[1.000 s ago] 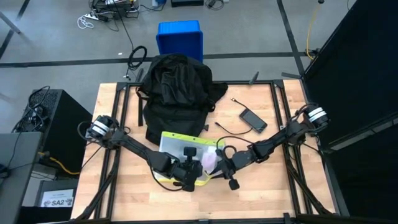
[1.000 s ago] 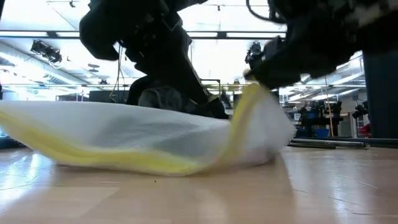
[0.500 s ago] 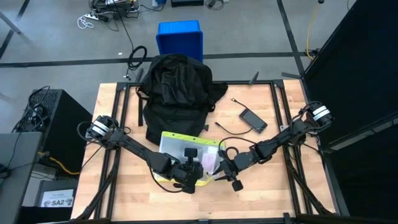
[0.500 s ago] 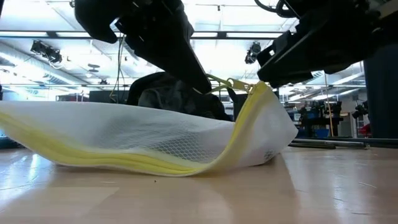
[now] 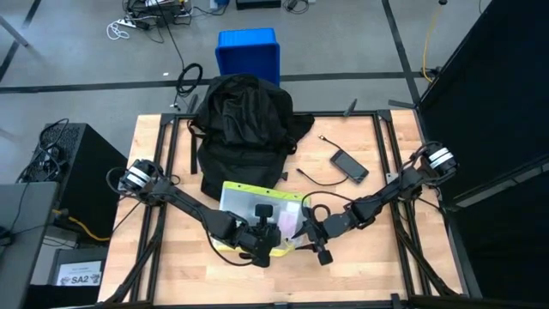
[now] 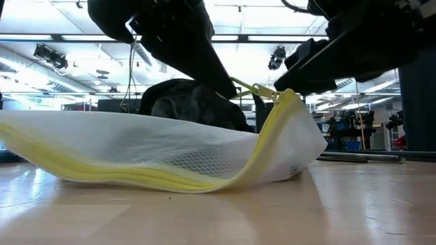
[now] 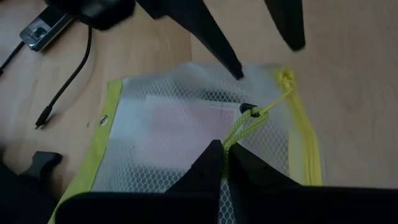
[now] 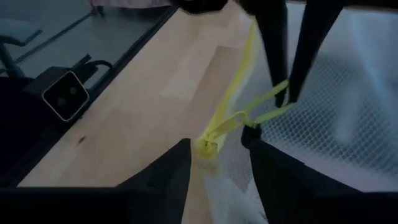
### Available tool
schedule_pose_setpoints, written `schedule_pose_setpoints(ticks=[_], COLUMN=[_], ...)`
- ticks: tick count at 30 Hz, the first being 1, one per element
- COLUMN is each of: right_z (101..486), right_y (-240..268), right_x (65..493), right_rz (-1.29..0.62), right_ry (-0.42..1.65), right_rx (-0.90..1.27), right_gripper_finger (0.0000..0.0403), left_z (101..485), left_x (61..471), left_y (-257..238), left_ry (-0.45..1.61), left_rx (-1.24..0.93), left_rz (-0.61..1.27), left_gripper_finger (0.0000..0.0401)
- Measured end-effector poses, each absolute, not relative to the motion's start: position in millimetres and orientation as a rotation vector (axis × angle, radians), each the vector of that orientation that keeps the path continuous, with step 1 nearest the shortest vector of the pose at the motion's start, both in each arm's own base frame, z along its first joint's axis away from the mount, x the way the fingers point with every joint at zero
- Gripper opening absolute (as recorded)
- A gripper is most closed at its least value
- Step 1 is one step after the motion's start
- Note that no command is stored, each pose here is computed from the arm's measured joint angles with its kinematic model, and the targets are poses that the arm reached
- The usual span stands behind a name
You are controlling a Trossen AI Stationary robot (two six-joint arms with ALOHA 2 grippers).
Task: Unpack backpack
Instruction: Open the yellow zipper pouch
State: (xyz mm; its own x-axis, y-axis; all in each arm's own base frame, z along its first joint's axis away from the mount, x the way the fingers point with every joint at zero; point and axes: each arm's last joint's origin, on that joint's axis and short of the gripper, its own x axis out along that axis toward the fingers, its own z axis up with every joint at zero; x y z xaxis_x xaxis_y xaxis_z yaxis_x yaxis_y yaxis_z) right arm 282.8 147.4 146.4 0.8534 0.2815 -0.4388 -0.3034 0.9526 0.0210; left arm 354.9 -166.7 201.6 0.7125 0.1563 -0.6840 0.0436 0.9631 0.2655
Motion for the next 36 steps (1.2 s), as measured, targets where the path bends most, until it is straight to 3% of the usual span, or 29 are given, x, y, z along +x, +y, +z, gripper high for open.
schedule_pose_setpoints(ticks=[18, 22, 27, 36], right_z=[126, 126, 126, 131], right_y=[158, 158, 158, 158], right_x=[287, 287, 287, 286], right_rz=[0.296, 0.271, 0.280, 0.251], right_ry=[0.426, 0.420, 0.417, 0.405], right_rx=[-0.044, -0.058, -0.090, -0.099], right_gripper_finger=[0.0116, 0.0088, 0.0012, 0.0002], left_z=[202, 202, 201, 197], left_x=[355, 355, 354, 334], left_y=[-167, -167, -167, -195], left_ry=[0.771, 0.770, 0.791, 0.835], left_rx=[0.262, 0.261, 0.244, 0.244], left_rz=[0.065, 0.065, 0.058, -0.005], left_gripper_finger=[0.0000, 0.0000, 0.0000, 0.0000])
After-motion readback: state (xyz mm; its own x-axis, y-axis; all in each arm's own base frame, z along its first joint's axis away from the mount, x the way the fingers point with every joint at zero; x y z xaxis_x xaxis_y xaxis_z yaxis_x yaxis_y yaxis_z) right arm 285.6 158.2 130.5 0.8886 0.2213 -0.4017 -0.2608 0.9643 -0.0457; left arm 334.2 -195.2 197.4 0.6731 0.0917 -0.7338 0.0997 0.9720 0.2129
